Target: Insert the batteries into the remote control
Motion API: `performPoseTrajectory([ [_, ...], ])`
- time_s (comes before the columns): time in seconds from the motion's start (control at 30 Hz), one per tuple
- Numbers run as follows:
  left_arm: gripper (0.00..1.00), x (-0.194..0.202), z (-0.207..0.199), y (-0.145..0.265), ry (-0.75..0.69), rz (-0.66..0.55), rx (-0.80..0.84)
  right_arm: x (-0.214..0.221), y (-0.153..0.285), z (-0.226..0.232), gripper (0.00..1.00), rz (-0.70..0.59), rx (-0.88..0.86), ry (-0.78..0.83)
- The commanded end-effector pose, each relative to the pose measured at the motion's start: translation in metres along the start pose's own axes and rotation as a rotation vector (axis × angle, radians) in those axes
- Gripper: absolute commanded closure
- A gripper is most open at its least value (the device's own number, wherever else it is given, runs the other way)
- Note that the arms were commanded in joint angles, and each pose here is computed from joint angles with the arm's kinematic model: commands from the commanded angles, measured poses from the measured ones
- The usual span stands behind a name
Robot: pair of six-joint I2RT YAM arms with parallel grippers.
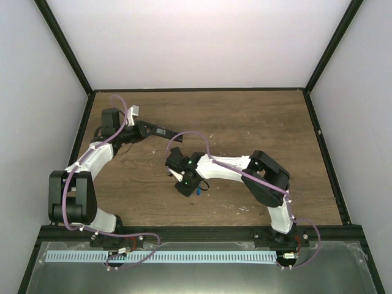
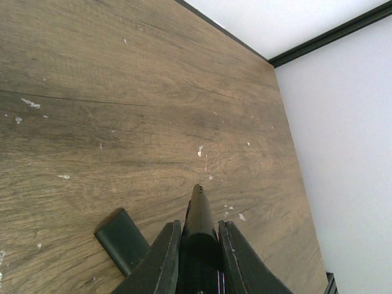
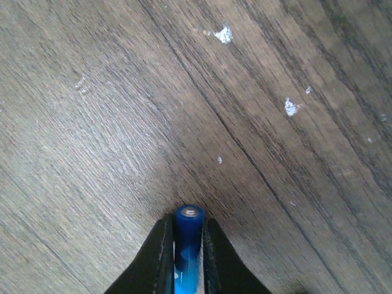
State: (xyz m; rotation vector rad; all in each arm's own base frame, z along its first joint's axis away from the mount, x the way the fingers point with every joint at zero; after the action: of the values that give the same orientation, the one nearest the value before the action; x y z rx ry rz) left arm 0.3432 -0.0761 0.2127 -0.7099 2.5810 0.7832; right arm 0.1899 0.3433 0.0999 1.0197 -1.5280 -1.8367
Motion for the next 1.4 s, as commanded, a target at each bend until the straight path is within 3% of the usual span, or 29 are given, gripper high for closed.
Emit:
performPoseTrajectory([
  [0.0,1.0,0.0,-0.008,0.004,-0.024,-0.01,0.028,0.009,-0.003,-0.006,0.94,0.035,0.042,0.0],
  [0.33,1.0,0.013,-0.005,0.001,-0.022,0.054,0.081,0.011,0.034,-0.035,0.99,-0.098,0.005,-0.095],
  [0.77,1.0,0.044,-0.011,0.009,-0.013,0.188,0.215,0.001,0.167,-0.082,0.99,-0.58,-0.039,-0.103],
  [1.13,1.0,0.06,-0.038,0.02,-0.01,0.335,0.476,-0.001,0.178,-0.075,0.99,-0.755,-0.149,0.09],
  [1.37,1.0,0.066,-0.041,0.023,-0.003,0.386,0.537,0.001,0.181,-0.064,0.99,-0.823,-0.227,0.189],
])
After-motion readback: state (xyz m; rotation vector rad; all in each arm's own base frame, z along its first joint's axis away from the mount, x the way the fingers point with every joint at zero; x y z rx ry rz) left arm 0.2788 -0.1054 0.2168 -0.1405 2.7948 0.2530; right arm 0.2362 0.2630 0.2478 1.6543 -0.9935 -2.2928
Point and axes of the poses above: each gripper's point midway between its finger pads, its own y axis back along the fingers, its own z axis along the line the jaws close on, x = y × z, the point moved 8 cm from there along y, back along the fingers, and after that the axes turned 2 degrees about y, right-handed, at the moved point
